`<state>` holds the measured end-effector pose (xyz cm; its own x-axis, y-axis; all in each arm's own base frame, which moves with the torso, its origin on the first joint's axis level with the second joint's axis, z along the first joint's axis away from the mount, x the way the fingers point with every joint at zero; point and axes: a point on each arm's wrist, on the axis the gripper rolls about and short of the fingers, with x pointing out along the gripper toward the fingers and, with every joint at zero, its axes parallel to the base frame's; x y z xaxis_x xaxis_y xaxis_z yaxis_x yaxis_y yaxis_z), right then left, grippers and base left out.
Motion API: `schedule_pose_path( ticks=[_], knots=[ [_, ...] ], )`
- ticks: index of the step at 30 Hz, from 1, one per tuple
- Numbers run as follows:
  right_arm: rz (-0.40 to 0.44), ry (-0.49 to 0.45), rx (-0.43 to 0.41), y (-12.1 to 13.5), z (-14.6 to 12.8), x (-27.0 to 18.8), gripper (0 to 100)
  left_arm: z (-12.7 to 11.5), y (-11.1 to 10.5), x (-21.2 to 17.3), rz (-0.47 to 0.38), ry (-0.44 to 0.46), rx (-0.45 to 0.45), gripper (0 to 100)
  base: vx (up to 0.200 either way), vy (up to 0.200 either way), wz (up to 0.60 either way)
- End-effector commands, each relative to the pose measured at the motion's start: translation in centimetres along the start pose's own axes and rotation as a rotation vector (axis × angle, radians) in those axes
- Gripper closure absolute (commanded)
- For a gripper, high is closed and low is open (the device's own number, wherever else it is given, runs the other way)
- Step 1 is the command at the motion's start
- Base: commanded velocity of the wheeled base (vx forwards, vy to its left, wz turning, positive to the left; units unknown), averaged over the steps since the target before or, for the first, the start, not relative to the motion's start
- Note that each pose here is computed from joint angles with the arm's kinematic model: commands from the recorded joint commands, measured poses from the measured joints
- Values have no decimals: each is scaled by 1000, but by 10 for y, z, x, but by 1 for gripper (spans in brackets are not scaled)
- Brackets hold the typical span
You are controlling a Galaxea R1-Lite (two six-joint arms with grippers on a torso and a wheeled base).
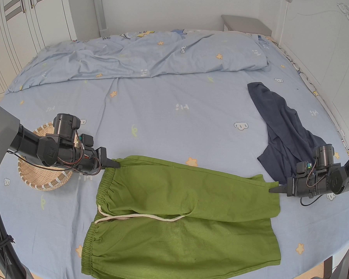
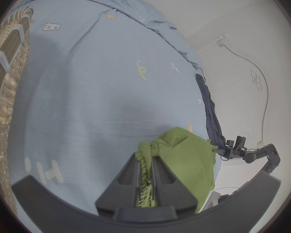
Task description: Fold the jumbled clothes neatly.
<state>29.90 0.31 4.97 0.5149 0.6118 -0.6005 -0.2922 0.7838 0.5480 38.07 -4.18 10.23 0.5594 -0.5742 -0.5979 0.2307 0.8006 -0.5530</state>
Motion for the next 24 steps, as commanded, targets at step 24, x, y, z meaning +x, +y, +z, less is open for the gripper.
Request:
schedule_pose_path(
  ticks=[24],
  knots=[
    [87, -192, -298, 183, 33, -98, 100, 11, -3, -46, 14, -104, 0, 100, 0, 0, 0]
  ],
)
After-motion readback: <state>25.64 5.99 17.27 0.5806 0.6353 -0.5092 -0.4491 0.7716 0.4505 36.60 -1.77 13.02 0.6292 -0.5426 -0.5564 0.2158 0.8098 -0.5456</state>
